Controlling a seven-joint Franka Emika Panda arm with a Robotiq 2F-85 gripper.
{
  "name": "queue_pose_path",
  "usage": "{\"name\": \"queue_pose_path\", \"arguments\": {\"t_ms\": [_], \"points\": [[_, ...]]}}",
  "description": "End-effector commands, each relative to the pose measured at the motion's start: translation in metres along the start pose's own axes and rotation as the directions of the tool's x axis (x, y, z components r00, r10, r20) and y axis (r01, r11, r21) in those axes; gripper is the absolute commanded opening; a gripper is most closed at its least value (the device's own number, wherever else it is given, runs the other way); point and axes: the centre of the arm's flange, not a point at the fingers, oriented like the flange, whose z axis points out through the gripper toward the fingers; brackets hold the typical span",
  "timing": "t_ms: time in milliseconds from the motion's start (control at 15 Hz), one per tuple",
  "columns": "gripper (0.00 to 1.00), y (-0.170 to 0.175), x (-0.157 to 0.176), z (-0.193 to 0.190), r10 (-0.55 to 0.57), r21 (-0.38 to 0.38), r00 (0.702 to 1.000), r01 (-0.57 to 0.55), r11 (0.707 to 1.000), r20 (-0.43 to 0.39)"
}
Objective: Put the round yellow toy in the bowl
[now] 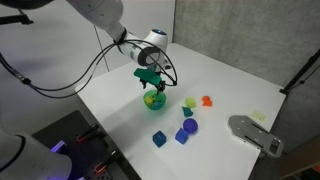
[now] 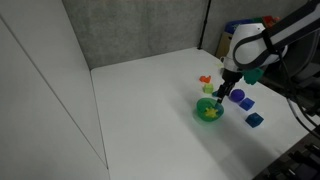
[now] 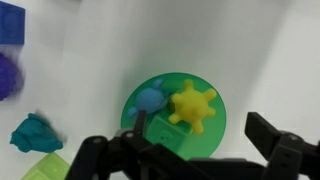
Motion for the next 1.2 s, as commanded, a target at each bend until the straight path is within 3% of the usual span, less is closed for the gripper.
{"name": "queue_pose_path", "arguments": {"t_ms": [0, 333, 733, 1133], "points": [[1.0, 0.018, -0.009, -0.052, 0.038, -0.027, 0.999, -0.038, 0.999, 0.011], [1.0, 0.046, -0.043, -0.119, 0.117, -0.089, 0.993, -0.119, 0.989, -0.034], [1.0, 0.064, -0.099, -0.195, 0.164, -0.105, 0.98, -0.176, 0.979, -0.11], [1.0, 0.061, -0.137, -0.255, 0.258, -0.096, 0.965, -0.261, 0.961, -0.039]]}}
